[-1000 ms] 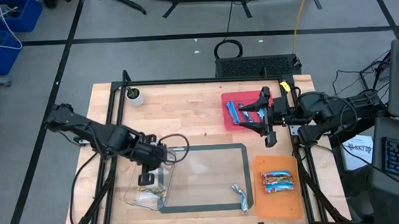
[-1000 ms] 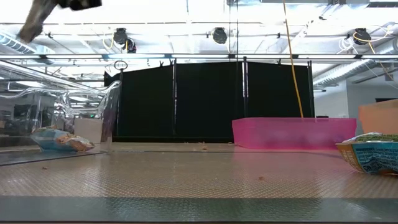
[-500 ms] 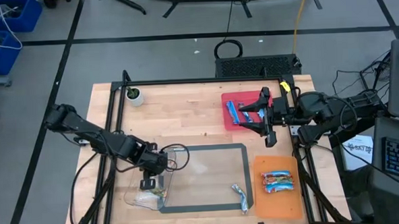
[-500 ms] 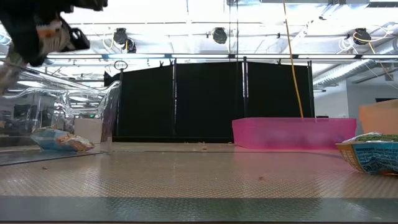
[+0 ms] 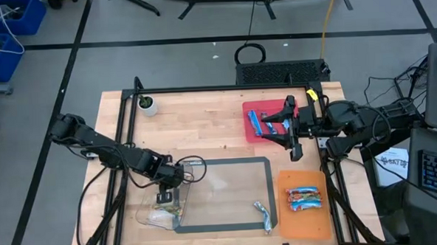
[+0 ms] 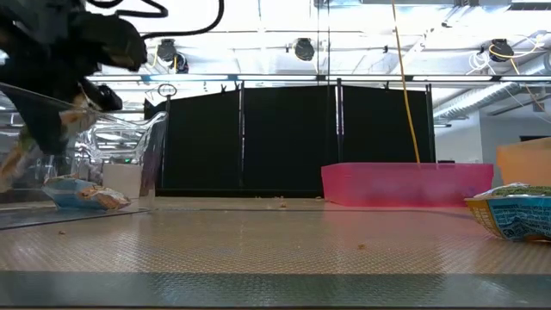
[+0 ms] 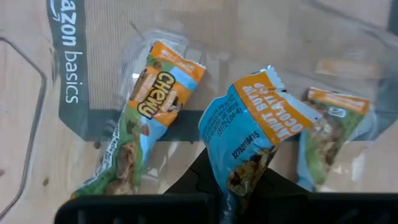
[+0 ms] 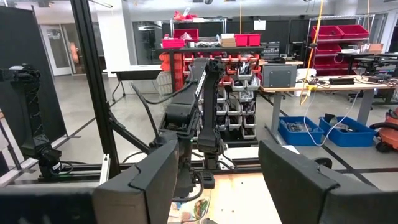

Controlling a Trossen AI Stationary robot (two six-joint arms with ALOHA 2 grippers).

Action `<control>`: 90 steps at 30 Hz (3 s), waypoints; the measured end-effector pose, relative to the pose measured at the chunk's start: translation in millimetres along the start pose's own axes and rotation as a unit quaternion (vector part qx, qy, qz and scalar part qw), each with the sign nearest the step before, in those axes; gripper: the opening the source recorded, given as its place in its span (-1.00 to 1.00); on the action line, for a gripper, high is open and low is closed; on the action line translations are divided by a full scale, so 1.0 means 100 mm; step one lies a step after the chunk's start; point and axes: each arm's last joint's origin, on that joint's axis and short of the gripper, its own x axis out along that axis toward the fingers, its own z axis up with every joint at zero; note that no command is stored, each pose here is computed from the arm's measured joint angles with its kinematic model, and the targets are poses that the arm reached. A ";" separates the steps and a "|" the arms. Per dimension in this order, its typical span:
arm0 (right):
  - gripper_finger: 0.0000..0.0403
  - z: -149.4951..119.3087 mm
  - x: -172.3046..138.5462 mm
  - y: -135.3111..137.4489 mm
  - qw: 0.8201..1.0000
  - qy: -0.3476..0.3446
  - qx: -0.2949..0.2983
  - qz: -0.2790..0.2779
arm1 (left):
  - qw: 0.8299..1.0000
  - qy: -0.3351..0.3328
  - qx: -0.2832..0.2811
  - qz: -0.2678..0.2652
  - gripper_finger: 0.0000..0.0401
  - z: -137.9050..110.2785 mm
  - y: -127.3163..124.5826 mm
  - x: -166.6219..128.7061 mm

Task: Pick and place Granola Bars by type
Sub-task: Put the yellow granola bar into the transparent bin

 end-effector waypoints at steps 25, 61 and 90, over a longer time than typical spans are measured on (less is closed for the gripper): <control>0.17 -0.12 -0.01 -0.04 0.996 0.058 -0.006 -0.066 | 1.000 -0.018 0.008 0.021 -0.87 0.05 0.14 0.25; 0.23 0.00 0.31 0.55 0.970 0.126 -0.062 -0.199 | 0.993 -0.103 -0.039 -0.051 0.54 0.62 -0.25 -0.66; 0.23 -0.56 0.51 0.74 0.921 0.245 0.161 -0.255 | 0.971 -0.216 -0.082 0.060 0.58 0.79 0.15 -1.03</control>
